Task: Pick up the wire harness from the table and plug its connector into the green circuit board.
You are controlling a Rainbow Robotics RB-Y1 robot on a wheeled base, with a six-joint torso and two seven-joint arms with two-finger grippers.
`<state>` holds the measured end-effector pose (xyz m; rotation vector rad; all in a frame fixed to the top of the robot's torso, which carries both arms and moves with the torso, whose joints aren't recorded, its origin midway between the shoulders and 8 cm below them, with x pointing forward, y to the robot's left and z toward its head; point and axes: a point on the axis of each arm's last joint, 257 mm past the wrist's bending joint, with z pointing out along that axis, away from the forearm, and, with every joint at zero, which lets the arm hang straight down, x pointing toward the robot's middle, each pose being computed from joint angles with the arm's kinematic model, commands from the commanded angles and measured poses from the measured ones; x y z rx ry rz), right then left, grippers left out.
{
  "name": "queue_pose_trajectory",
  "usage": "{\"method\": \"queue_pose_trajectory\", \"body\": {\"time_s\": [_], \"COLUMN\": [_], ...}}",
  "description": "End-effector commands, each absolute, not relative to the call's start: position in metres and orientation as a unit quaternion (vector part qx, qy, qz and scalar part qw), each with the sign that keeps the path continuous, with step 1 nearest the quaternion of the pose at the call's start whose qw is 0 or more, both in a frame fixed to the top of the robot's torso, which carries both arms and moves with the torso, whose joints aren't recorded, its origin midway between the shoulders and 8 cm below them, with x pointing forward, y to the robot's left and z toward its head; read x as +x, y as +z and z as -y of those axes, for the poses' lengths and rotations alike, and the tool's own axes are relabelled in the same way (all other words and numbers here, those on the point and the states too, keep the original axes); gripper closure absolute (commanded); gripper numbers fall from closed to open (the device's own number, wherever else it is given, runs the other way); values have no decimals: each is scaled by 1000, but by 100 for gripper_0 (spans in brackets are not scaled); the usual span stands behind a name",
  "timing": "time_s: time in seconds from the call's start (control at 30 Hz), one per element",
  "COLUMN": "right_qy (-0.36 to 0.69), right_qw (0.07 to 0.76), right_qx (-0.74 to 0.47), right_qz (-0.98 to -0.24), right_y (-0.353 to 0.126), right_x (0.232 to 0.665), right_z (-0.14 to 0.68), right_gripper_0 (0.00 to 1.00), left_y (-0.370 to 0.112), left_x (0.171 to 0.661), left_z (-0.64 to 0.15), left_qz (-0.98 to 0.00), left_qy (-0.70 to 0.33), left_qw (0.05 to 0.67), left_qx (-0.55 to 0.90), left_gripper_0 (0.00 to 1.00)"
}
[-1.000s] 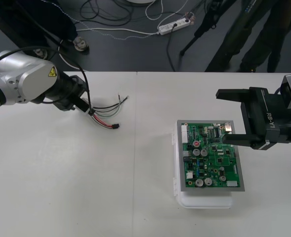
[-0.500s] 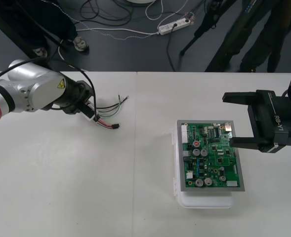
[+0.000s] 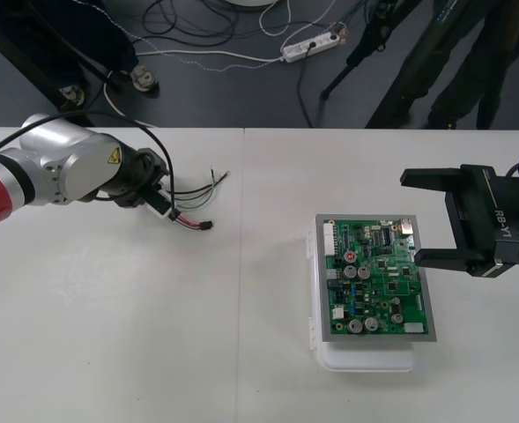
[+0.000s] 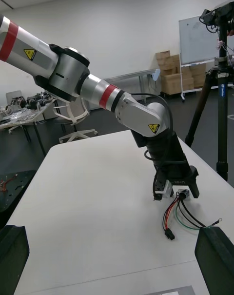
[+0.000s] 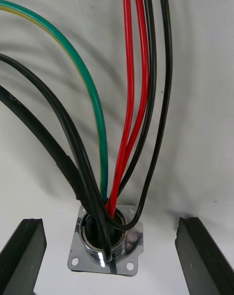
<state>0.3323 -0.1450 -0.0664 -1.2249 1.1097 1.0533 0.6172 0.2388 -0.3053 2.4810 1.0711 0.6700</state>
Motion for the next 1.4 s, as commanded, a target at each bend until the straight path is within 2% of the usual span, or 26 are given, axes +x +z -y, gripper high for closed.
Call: {"method": "queue_pose_trajectory", "body": {"time_s": [0.03, 0.63, 0.7, 0.77, 0.8, 1.4], "right_qy": [450, 446, 445, 444, 443, 428], "right_qw": [549, 554, 554, 556, 556, 563], "right_qx": [-527, -528, -530, -531, -532, -544], "right_qz": [-468, -464, -462, -461, -460, -452], "right_y": [-65, -66, -66, -66, -66, -69], "right_x": [321, 320, 320, 320, 320, 318], "right_z": [149, 150, 150, 150, 150, 155], "right_gripper_0": [0, 0, 0, 0, 0, 0], "left_y": [-276, -284, -284, -284, -284, -285], "left_x": [641, 639, 638, 638, 639, 638], "left_z": [-215, -212, -211, -209, -210, -211], "left_qz": [-338, -328, -327, -326, -326, -329], "left_qy": [272, 276, 276, 275, 276, 274], "left_qw": [194, 189, 190, 191, 190, 188], "left_qx": [880, 884, 884, 884, 884, 884], "left_gripper_0": [22, 22, 33, 91, 100, 100]}}
